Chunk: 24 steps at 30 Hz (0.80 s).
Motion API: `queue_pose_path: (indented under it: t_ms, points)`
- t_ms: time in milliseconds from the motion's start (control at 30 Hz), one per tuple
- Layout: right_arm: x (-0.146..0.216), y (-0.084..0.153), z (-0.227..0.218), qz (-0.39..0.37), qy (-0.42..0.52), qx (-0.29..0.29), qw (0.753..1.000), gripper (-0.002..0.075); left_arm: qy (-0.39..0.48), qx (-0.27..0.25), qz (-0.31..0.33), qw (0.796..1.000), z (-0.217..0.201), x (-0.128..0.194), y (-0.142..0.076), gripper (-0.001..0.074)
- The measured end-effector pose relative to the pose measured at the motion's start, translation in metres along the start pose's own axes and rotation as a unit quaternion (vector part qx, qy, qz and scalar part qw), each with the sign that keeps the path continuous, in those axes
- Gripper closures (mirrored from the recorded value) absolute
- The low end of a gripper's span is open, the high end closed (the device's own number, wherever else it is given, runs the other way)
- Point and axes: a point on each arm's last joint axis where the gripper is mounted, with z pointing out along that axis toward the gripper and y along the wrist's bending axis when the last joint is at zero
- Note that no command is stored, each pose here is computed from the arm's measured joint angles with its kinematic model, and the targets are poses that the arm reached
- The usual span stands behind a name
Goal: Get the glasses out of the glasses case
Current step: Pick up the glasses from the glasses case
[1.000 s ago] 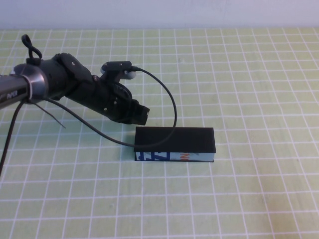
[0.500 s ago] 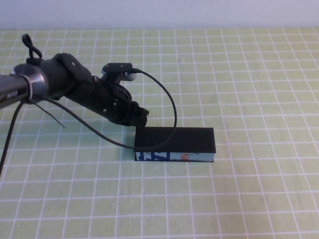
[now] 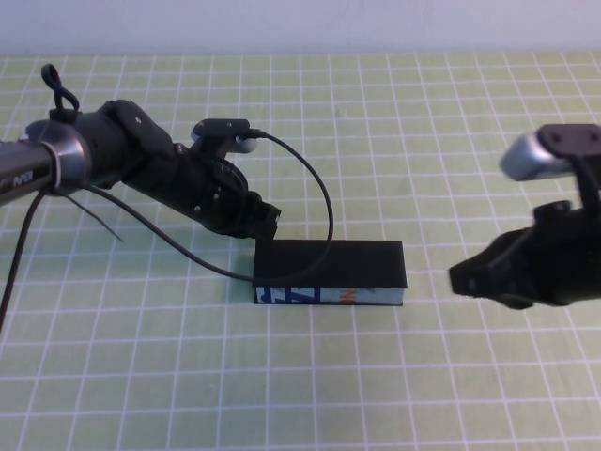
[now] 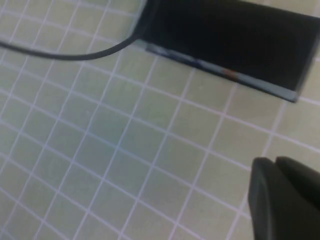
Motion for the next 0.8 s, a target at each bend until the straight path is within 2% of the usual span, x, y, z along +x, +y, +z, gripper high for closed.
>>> queue_pose_path:
  t_ms: [200, 333, 433, 500, 567, 700, 800]
  points:
    - [-0.01, 0.05, 0.054, -0.153, 0.07, -0.006, 0.986, 0.0743, 0.004, 0.004, 0.0, 1.0, 0.0, 0.001, -0.001, 0.0739]
    - [-0.007, 0.072, 0.084, -0.269, 0.098, 0.014, 0.958, 0.0743, 0.005, 0.005, 0.0, 1.0, 0.0, 0.001, -0.001, 0.0739]
    - [-0.004, 0.078, 0.102, -0.348, 0.11, 0.033, 0.93, 0.0734, 0.007, 0.007, 0.0, 1.0, 0.0, 0.001, -0.001, 0.0739]
    - [-0.002, 0.08, 0.113, -0.395, 0.112, 0.037, 0.911, 0.0701, 0.007, 0.007, 0.0, 1.0, 0.0, 0.001, -0.001, 0.0739]
    - [0.0, 0.08, 0.123, -0.431, 0.111, 0.035, 0.895, 0.0631, 0.007, 0.007, 0.0, 1.0, 0.0, 0.001, -0.001, 0.0739]
    - [-0.002, 0.077, 0.137, -0.467, 0.096, 0.044, 0.878, 0.047, 0.008, 0.007, 0.0, 1.0, 0.0, 0.001, -0.001, 0.0739]
    - [-0.006, 0.075, 0.144, -0.496, 0.077, 0.056, 0.863, 0.0417, 0.008, 0.007, 0.0, 1.0, 0.0, 0.001, -0.001, 0.0739]
